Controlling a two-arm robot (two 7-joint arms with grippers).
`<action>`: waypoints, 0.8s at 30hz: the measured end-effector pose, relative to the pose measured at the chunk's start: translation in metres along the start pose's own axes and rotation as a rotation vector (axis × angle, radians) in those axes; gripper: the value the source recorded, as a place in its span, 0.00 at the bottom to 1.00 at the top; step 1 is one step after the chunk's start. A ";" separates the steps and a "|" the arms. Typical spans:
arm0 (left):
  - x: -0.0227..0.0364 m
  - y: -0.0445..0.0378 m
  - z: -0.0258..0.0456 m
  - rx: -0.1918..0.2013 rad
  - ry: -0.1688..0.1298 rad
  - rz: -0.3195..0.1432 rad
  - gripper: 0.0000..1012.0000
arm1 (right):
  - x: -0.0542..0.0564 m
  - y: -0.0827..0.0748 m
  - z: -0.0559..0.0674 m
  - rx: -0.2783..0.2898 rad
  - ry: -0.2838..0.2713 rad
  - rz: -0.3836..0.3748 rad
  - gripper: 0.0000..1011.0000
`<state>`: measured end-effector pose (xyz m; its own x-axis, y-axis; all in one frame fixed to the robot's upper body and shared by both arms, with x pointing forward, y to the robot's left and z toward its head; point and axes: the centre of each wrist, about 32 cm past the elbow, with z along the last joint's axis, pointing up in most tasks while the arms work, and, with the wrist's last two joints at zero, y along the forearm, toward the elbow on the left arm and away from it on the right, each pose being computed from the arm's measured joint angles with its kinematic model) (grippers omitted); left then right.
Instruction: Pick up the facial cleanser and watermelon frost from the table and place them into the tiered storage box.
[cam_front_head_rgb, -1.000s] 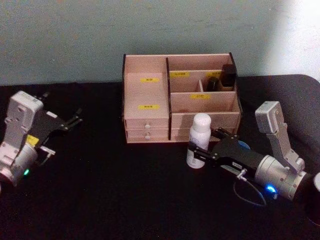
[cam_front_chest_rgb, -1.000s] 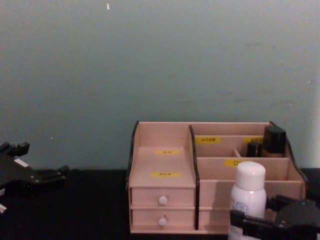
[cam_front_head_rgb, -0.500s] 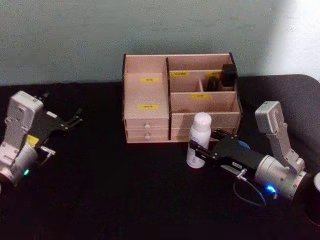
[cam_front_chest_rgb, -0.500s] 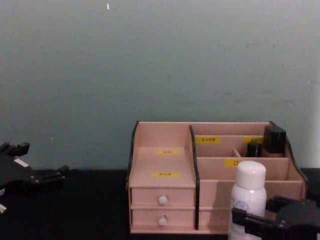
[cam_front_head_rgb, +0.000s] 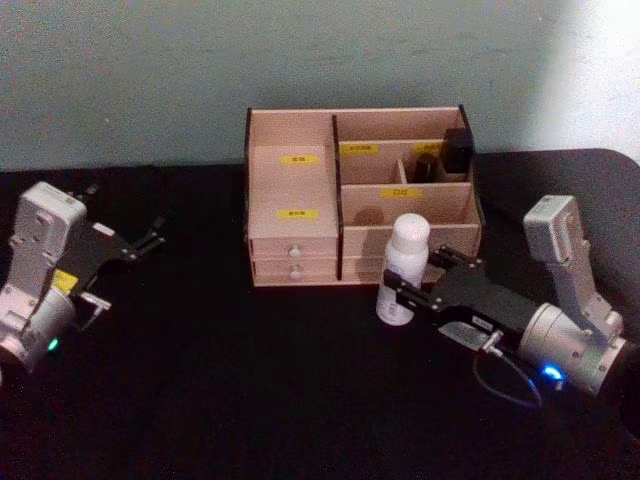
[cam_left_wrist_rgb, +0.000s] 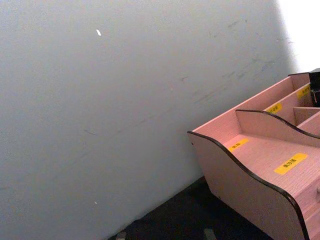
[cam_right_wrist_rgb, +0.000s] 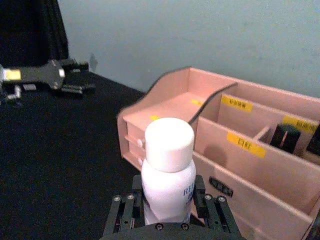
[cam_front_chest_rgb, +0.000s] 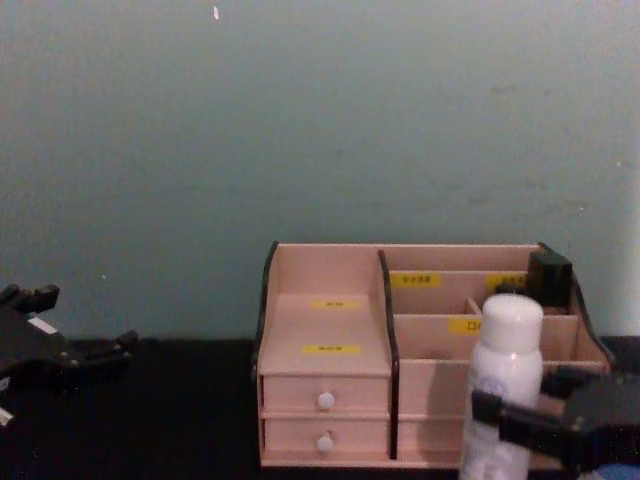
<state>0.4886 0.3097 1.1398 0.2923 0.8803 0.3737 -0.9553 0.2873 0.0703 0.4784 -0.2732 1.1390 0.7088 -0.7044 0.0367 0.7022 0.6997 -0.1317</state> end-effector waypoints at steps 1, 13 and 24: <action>0.0000 0.0000 0.0000 0.000 0.000 0.000 0.99 | 0.000 -0.001 0.002 0.005 0.000 0.002 0.58; 0.0000 0.0000 0.0000 0.000 0.000 0.000 0.99 | 0.015 0.003 0.053 0.104 -0.041 -0.034 0.58; 0.0000 0.0000 0.0000 0.000 0.000 0.000 0.99 | 0.035 0.023 0.079 0.159 -0.082 -0.092 0.58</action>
<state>0.4886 0.3097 1.1398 0.2923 0.8803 0.3737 -0.9553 0.2873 0.0703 0.5252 -0.2725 1.2157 0.6399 -0.7586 0.1229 0.7612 0.6476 0.0338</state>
